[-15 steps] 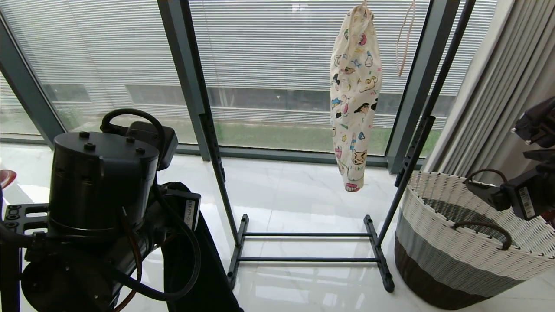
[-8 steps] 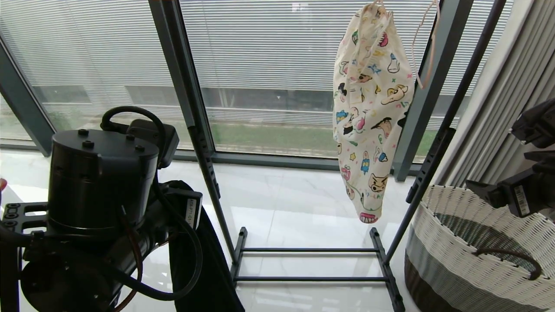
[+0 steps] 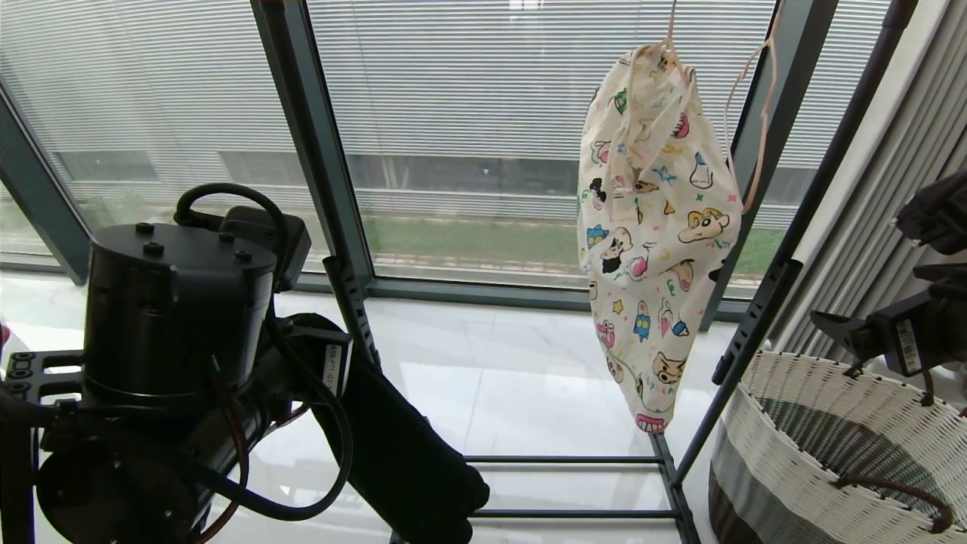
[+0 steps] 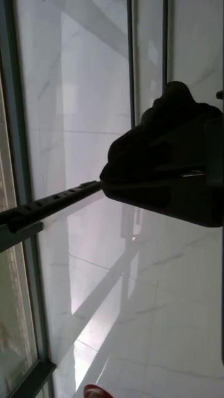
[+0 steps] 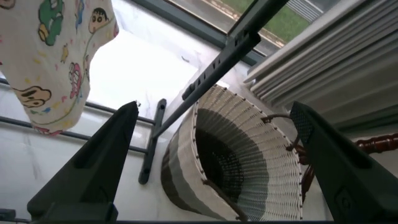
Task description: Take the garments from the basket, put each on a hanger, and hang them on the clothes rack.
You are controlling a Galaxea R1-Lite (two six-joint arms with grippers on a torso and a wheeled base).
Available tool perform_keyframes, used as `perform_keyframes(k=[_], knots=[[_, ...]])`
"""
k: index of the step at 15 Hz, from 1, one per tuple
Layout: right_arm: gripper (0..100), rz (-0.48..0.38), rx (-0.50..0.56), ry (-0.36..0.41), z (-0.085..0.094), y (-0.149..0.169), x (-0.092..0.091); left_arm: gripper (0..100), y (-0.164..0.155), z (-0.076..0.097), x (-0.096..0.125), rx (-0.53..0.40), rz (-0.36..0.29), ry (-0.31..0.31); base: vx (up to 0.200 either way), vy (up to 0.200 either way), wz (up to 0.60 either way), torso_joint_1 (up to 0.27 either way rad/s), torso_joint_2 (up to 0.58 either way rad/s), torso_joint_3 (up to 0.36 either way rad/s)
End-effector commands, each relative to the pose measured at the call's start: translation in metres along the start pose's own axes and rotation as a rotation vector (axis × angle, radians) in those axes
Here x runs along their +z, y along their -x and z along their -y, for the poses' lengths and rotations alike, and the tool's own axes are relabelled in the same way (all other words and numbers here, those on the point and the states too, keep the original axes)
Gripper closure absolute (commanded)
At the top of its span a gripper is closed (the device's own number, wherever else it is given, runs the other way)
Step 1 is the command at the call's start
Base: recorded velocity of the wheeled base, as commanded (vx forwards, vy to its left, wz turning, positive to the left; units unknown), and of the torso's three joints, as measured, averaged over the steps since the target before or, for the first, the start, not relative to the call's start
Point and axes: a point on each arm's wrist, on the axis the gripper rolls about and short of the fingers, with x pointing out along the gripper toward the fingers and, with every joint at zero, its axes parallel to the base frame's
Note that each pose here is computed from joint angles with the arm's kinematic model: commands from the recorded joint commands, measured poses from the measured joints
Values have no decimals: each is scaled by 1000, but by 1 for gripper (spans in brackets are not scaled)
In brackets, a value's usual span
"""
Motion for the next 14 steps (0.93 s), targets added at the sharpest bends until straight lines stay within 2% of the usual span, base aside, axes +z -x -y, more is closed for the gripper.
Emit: perform_keyframes(k=[1,14], knots=[[0,2,0,-4,0,0,0,100,0,0,0,0,0,1,0,0,0,168,-452,-281],[0,36,-8,-52,1,-1,5,100,2,-2,1,0,7,7,0,0,0,207,-479,-279]])
